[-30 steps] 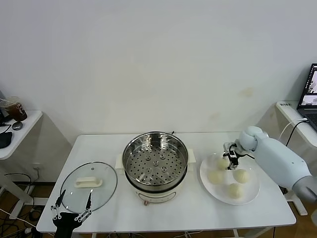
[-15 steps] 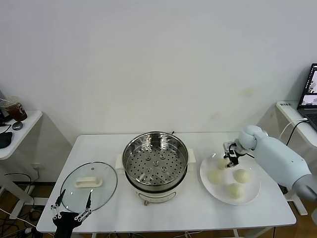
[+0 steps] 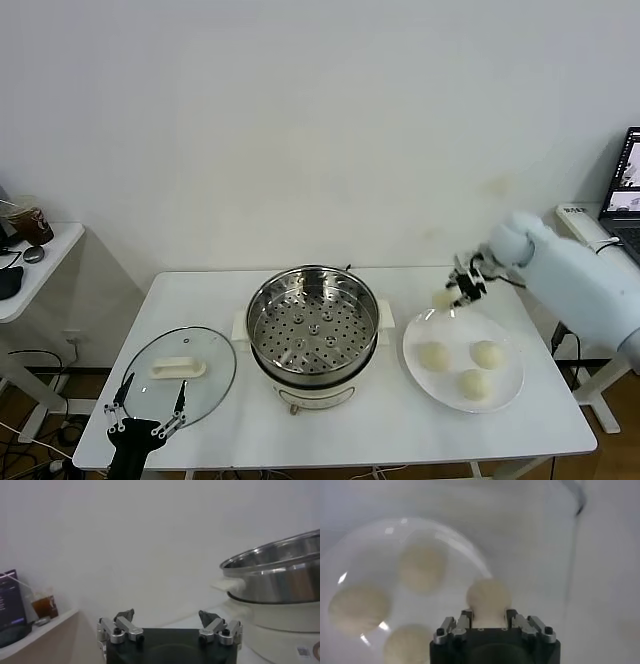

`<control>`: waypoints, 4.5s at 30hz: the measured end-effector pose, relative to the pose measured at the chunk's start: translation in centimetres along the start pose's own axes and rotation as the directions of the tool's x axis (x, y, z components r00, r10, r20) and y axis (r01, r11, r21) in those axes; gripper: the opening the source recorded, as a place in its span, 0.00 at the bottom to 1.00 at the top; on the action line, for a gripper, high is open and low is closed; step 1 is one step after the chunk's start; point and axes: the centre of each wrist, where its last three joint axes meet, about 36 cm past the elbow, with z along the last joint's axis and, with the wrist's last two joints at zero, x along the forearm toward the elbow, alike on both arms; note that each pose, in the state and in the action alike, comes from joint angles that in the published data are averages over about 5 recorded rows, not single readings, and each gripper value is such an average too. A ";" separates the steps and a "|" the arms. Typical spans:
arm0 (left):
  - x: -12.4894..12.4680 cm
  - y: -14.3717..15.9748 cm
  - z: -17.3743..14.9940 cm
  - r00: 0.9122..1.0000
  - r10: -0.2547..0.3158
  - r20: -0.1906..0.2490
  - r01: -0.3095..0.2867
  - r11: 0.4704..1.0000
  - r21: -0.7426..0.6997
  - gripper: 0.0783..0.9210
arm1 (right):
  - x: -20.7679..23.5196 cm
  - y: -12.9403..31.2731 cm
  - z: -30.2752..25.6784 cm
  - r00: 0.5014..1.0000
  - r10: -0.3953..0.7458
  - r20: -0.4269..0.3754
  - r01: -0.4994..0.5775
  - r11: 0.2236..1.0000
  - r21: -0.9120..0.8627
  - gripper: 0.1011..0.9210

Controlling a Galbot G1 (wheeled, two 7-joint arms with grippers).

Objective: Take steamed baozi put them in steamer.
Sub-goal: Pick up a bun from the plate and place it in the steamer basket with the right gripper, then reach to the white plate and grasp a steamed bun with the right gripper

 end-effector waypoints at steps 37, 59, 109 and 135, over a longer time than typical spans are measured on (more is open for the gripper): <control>0.5 1.2 -0.1 0.998 -0.063 -0.001 0.063 0.998 0.001 0.88 | -11.5 -6.8 -24.0 0.979 -0.193 0.069 0.056 0.576 0.816 0.45; 0.4 1.3 0.1 0.998 -0.067 0.001 0.067 0.998 0.003 0.88 | -11.2 -7.8 -23.1 0.985 -0.156 0.068 0.027 0.538 0.843 0.87; 0.2 1.0 0.1 0.998 -0.042 -0.049 0.040 0.998 -0.044 0.88 | -11.7 13.4 -0.8 0.952 -0.279 -0.126 0.251 0.947 -0.200 0.88; 0.3 1.4 0.2 0.997 -0.061 -0.049 0.058 0.997 -0.054 0.88 | -16.1 13.3 -0.7 0.957 -0.266 -0.118 0.234 0.944 -0.234 0.63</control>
